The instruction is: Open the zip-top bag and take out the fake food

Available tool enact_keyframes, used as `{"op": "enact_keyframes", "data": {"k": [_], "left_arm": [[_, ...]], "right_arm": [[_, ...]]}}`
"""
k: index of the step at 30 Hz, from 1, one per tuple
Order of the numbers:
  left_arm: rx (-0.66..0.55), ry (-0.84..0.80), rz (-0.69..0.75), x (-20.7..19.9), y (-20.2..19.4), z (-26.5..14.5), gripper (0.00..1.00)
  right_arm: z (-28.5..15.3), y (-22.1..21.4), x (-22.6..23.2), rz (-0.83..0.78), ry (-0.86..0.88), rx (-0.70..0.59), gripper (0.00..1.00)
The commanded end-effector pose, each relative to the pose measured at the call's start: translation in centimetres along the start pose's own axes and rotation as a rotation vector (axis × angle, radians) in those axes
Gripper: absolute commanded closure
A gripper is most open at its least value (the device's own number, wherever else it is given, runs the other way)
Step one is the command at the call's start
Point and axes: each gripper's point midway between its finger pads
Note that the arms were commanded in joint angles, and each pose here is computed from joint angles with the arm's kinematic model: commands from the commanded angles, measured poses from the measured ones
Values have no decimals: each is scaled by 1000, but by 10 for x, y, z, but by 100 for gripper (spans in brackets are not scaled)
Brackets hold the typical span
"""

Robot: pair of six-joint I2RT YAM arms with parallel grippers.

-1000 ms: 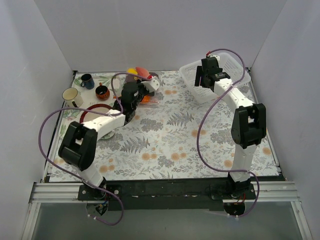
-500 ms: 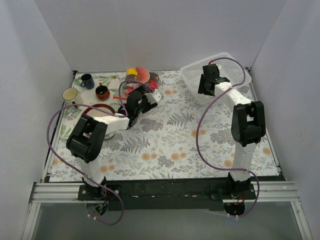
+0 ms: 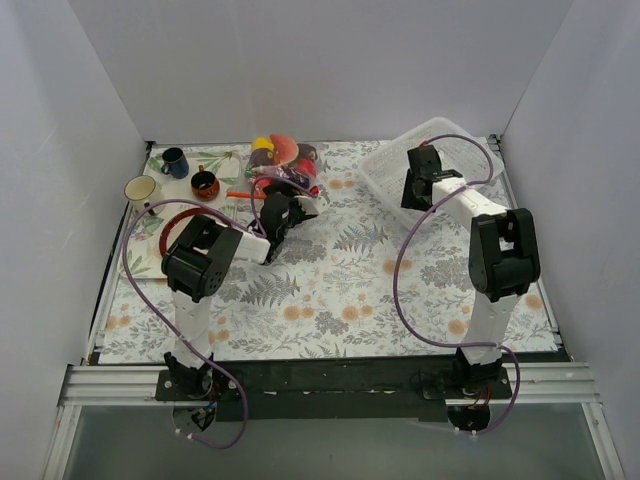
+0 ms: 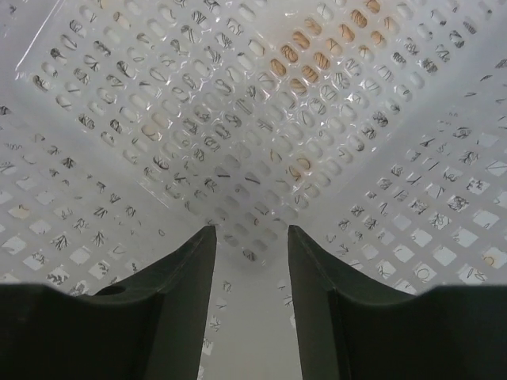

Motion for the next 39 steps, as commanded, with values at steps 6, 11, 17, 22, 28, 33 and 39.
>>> {"op": "enact_keyframes", "data": {"k": [6,11,17,22,28,33,39], "left_arm": [[-85,203,59,29,16,5,23],[-85,241,82,24,13,8,23],[-115,276,50,41,21,-6,27],[-155,275,35,50,28,-27,28],[-167,312,-20,69,31,-50,27],[-160,321,10,64,28,-40,22],[-151,336,109,44,24,-4,10]], "right_arm": [[-39,-39,6,32,88,53,54],[-52,-60,4,7,100,68,55],[-67,-91,2,-8,121,110,62],[-77,-126,-10,-19,101,154,69],[-99,-164,-34,-24,53,199,75],[-125,-163,-48,-10,33,157,72],[-142,-111,-47,-11,-33,10,48]]}}
Point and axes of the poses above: each gripper's point midway between its finger pads, its own z axis out along the fingers, its own x axis along the line the jaws close on, y = z × x, and after that the axes turned 12 degrees about z, right-handed
